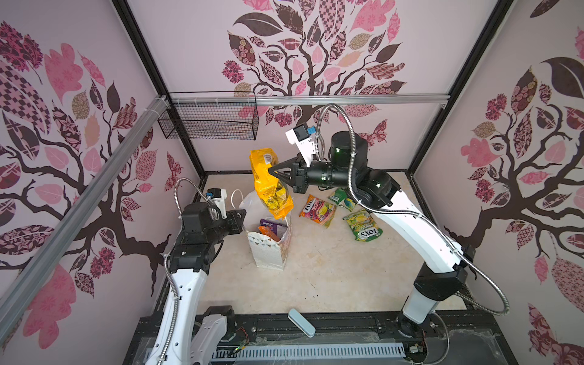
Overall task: Place the snacks into the paper bag
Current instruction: Place the snack in the paper bag.
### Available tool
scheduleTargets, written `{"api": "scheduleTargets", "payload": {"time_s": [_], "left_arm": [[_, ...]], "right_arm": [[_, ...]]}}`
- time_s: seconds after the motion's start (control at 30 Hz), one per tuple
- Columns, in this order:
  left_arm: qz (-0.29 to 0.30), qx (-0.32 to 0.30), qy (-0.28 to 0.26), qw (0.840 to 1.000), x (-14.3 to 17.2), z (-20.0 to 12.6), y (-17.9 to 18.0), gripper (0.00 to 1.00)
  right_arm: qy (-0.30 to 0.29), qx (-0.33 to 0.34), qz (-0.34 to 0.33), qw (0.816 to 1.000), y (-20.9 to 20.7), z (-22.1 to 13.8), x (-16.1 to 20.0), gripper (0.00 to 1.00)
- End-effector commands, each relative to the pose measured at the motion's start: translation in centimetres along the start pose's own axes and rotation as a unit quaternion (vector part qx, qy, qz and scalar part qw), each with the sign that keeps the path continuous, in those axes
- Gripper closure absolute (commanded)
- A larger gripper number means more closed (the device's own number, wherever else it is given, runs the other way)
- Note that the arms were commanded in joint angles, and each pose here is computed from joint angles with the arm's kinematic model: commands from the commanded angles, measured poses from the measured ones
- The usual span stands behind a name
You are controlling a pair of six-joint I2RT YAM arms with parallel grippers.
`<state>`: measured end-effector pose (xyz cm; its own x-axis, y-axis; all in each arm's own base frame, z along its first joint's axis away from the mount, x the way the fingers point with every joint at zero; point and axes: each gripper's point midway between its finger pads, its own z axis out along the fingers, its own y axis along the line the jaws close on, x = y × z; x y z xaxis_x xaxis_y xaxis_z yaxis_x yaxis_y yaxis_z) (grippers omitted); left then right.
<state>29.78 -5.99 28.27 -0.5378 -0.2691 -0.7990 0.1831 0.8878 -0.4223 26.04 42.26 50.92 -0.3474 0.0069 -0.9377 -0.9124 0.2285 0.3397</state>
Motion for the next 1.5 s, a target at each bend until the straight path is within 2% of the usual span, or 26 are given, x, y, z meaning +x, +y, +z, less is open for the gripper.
{"api": "scheduleTargets", "payload": {"time_s": [0.0, 0.2, 0.4, 0.5, 0.7, 0.87, 1.0, 1.13, 1.47], "left_arm": [[0.0, -0.009, 0.01, 1.0, 1.1, 0.1, 0.5, 0.81], [0.003, -0.008, 0.003, 1.0, 0.9, -0.2, 0.4, 0.81], [0.003, -0.01, -0.004, 1.0, 0.9, -0.4, 0.4, 0.81], [0.002, -0.01, -0.002, 1.0, 0.8, -0.4, 0.5, 0.81], [0.003, -0.01, 0.0, 1.0, 0.9, -0.4, 0.5, 0.81], [0.001, -0.01, -0.002, 1.0, 0.8, -0.4, 0.5, 0.81], [0.0, -0.008, 0.001, 1.0, 0.9, -0.3, 0.6, 0.81], [0.0, -0.006, 0.001, 1.0, 0.9, -0.3, 0.5, 0.81], [-0.001, -0.004, 0.003, 1.0, 0.9, -0.1, 0.5, 0.81]], "right_arm": [[-0.038, -0.04, -0.044, 0.997, 2.5, -0.4, -2.4, 1.0], [-0.028, -0.068, -0.036, 0.997, 3.3, 0.9, -1.7, 1.0], [0.003, -0.052, -0.023, 0.998, 1.2, 2.7, 1.0, 1.0], [0.006, -0.05, -0.023, 0.998, 1.1, 2.8, 1.2, 1.0], [0.016, 0.004, -0.013, 1.0, -1.7, 3.5, 3.5, 1.0], [-0.003, 0.093, -0.021, 0.995, -4.8, 2.7, 3.9, 1.0], [-0.029, 0.131, -0.033, 0.99, -5.5, 1.5, 4.2, 1.0], [-0.054, 0.15, -0.042, 0.986, -5.8, 0.5, 4.4, 1.0], [-0.032, 0.16, -0.054, 0.985, -6.3, 0.8, 6.3, 1.0]]}}
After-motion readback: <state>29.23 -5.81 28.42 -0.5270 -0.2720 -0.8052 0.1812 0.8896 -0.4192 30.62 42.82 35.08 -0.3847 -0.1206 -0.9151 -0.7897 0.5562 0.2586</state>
